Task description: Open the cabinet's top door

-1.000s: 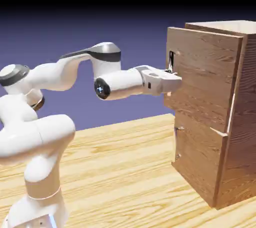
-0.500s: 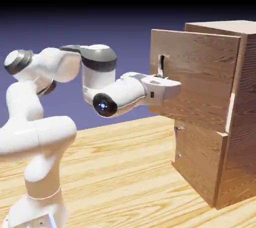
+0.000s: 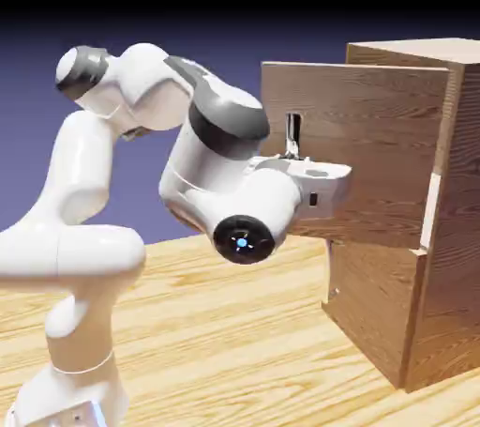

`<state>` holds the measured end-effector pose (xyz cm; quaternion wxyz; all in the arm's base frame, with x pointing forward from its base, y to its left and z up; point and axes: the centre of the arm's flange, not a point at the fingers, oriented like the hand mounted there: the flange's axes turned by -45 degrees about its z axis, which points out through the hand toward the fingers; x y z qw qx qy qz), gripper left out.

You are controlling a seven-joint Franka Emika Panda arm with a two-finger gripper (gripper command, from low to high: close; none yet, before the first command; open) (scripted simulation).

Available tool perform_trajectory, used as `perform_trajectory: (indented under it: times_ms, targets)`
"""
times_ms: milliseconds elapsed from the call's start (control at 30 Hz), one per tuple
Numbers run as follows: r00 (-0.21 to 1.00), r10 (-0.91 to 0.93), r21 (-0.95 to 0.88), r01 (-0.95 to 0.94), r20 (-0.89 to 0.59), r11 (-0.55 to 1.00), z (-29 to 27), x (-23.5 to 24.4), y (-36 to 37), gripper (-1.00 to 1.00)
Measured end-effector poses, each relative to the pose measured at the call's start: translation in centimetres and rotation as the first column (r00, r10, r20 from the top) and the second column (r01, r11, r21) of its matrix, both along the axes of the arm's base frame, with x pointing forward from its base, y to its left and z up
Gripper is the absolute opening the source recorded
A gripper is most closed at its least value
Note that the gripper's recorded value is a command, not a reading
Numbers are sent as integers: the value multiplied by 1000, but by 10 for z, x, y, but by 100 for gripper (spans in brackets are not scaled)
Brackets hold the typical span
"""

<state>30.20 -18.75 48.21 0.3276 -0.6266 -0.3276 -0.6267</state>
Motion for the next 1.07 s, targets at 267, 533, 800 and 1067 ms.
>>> perform_trajectory:
  times_ms: [267,533,800,1067]
  targets:
    - [975,221,0,-221,0,975,0,5,-59,-100]
    - [928,372,0,-372,0,928,0,16,-99,-100]
    - [909,417,1,-417,0,909,-1,21,-110,-100]
    - [886,463,0,-463,0,886,0,27,-123,-100]
